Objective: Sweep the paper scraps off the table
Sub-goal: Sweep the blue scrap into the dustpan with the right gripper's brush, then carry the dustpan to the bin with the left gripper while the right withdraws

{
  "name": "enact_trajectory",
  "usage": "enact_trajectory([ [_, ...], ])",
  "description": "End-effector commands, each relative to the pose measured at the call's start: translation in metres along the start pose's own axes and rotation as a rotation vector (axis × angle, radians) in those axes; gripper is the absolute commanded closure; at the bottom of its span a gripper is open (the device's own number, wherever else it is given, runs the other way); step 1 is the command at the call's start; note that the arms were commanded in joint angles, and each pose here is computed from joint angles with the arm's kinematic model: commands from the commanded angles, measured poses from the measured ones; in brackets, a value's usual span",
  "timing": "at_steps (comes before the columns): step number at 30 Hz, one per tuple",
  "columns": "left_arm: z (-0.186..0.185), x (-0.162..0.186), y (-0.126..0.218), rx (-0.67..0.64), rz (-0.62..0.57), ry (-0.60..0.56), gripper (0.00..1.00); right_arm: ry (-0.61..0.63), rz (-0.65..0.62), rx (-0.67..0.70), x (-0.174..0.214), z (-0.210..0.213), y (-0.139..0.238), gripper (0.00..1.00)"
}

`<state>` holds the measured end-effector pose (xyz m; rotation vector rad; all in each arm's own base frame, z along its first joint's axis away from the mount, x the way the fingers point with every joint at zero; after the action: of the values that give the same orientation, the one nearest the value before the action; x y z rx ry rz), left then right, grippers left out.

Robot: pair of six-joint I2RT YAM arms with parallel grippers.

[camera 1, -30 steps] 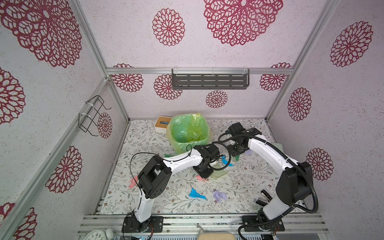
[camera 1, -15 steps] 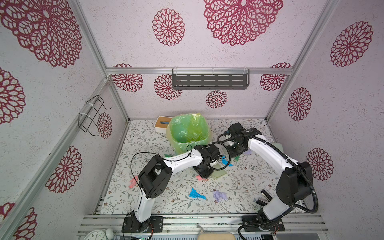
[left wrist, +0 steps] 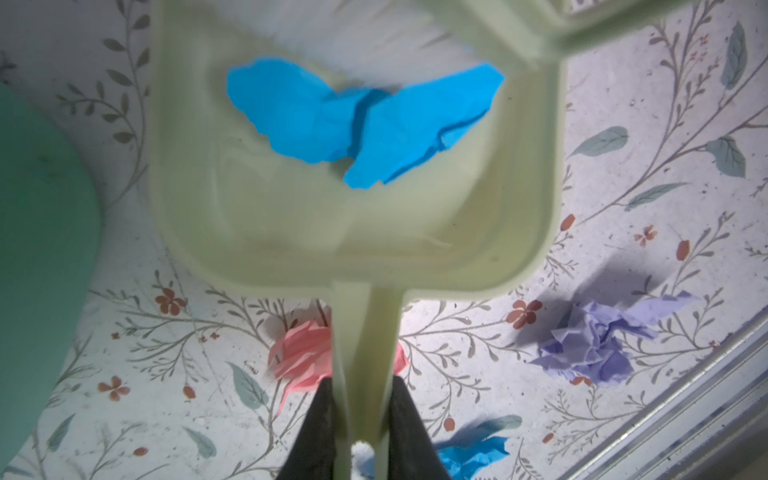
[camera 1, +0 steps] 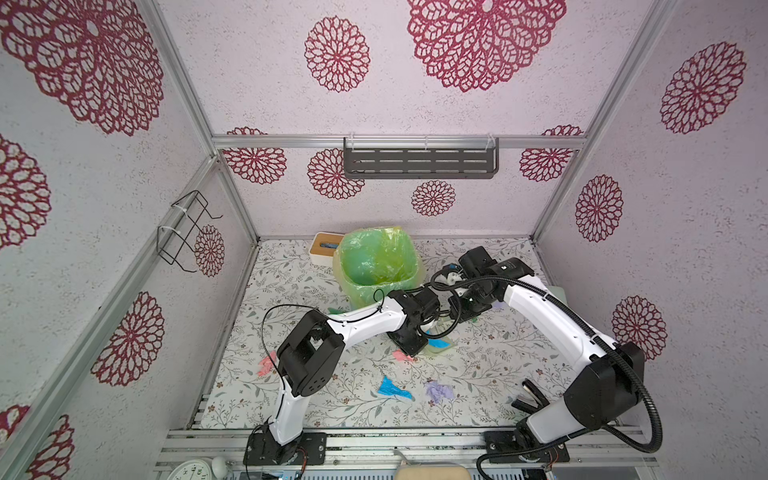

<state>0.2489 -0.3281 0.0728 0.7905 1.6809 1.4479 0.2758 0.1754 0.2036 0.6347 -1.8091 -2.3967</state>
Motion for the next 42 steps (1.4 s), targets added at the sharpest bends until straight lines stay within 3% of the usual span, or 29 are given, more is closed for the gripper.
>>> enact_trajectory([
  [1,0.003,-0.006,-0.002,0.0,-0.013,-0.009,0.92,-0.016,-0.023,-0.147,0.01,0.029,0.03,1.0],
  [3,0.004,-0.006,-0.001,0.0,-0.015,-0.006,0.92,-0.015,-0.03,-0.159,0.011,0.032,0.034,1.0],
  [5,0.004,-0.006,-0.001,-0.001,-0.016,-0.007,0.92,-0.035,-0.059,-0.015,0.011,0.007,0.039,1.0],
  [11,0.003,-0.006,0.001,0.0,-0.028,-0.006,0.92,-0.115,-0.14,0.092,0.002,-0.026,0.058,1.0],
  [19,0.001,-0.008,0.009,-0.006,-0.068,-0.007,0.92,-0.196,-0.211,0.1,-0.002,-0.05,0.077,1.0],
  [21,0.0,-0.012,0.032,-0.016,-0.131,-0.015,0.92,-0.221,-0.239,0.085,-0.002,-0.055,0.084,1.0],
  [28,-0.01,-0.012,0.045,-0.032,-0.167,-0.039,0.92,-0.309,-0.323,0.122,-0.002,-0.083,0.109,1.0],
  [31,-0.036,-0.013,0.104,-0.064,-0.28,-0.077,0.92,-0.372,-0.368,0.133,0.002,-0.103,0.114,1.0],
  [42,-0.069,-0.014,0.169,-0.08,-0.375,-0.121,0.92,-0.403,-0.389,0.123,0.011,-0.11,0.11,1.0],
])
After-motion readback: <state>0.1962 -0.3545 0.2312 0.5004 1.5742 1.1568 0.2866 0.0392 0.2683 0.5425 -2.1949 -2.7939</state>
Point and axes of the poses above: each gripper's point midway between its finger pads, its own y axis back along the fingers, its own z axis along the line the jaws close on, x = y × z, the point moved 2 cm from there along y, back along the fingers, and after that the axes turned 9 degrees about -y, right-handed, at the moved point
